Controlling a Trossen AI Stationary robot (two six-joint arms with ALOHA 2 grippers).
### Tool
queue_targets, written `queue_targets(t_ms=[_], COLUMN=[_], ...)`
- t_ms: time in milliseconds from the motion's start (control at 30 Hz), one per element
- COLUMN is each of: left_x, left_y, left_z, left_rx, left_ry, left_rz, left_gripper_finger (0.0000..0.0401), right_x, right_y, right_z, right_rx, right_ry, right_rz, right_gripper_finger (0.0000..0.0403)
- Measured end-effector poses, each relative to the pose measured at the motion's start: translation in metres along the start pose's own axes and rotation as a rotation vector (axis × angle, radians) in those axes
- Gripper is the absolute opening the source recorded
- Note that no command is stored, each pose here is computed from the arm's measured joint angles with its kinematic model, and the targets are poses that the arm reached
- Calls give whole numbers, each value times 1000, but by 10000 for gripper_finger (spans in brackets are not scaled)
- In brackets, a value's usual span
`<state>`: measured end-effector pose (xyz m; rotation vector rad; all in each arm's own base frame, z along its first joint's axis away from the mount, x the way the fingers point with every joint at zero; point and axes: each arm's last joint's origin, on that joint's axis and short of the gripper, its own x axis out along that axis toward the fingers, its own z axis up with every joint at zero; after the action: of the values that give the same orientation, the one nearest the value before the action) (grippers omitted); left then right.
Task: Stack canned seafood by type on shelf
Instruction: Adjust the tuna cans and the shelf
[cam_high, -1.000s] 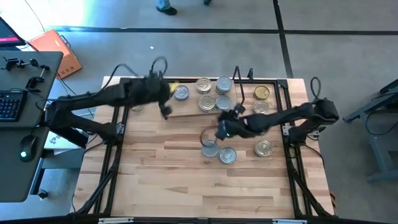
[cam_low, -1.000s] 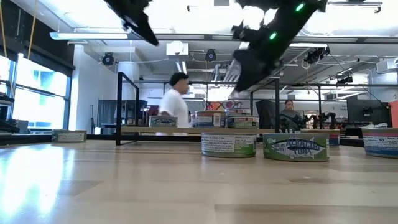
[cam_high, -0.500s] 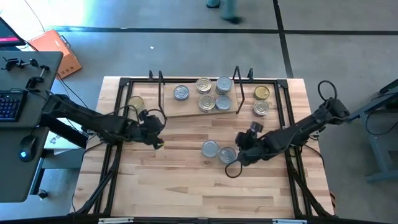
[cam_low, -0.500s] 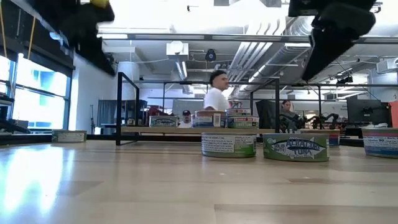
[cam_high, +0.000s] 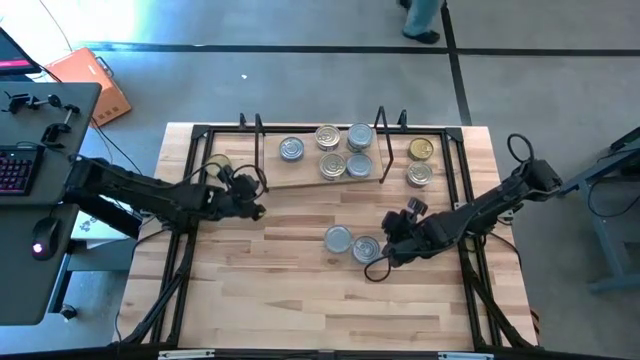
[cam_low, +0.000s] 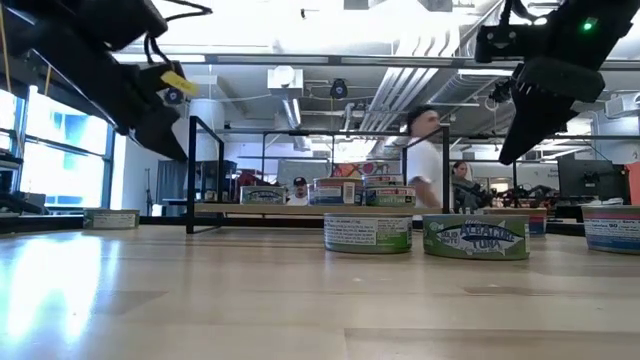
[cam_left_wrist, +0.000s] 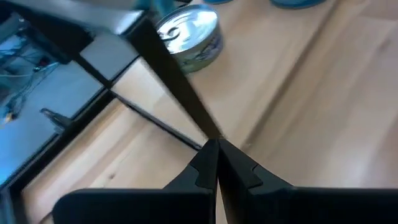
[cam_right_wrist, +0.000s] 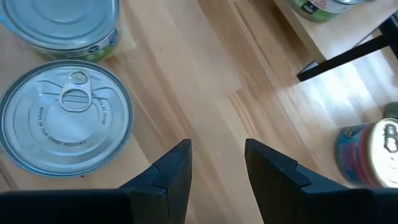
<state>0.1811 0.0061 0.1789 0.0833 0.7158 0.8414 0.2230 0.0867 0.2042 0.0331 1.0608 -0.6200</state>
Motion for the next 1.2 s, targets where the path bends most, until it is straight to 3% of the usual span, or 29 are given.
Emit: queue_targets(t_ms=[900,1100,1200], left_x=[29,14,2], left_y=[30,37,39], left_z=[12,7,2], left_rx=[24,40,25], left_ry=[8,110,164], left_rz=[154,81,-59], left_gripper_finger=[0,0,0], right_x=[2,2,2], right_y=[6,6,6], right_z=[3,3,3], right_rx=[21,22,23], right_ry=[-51,-53,-54], right_rz=[47,49,50], right_gripper_finger=[141,141,141])
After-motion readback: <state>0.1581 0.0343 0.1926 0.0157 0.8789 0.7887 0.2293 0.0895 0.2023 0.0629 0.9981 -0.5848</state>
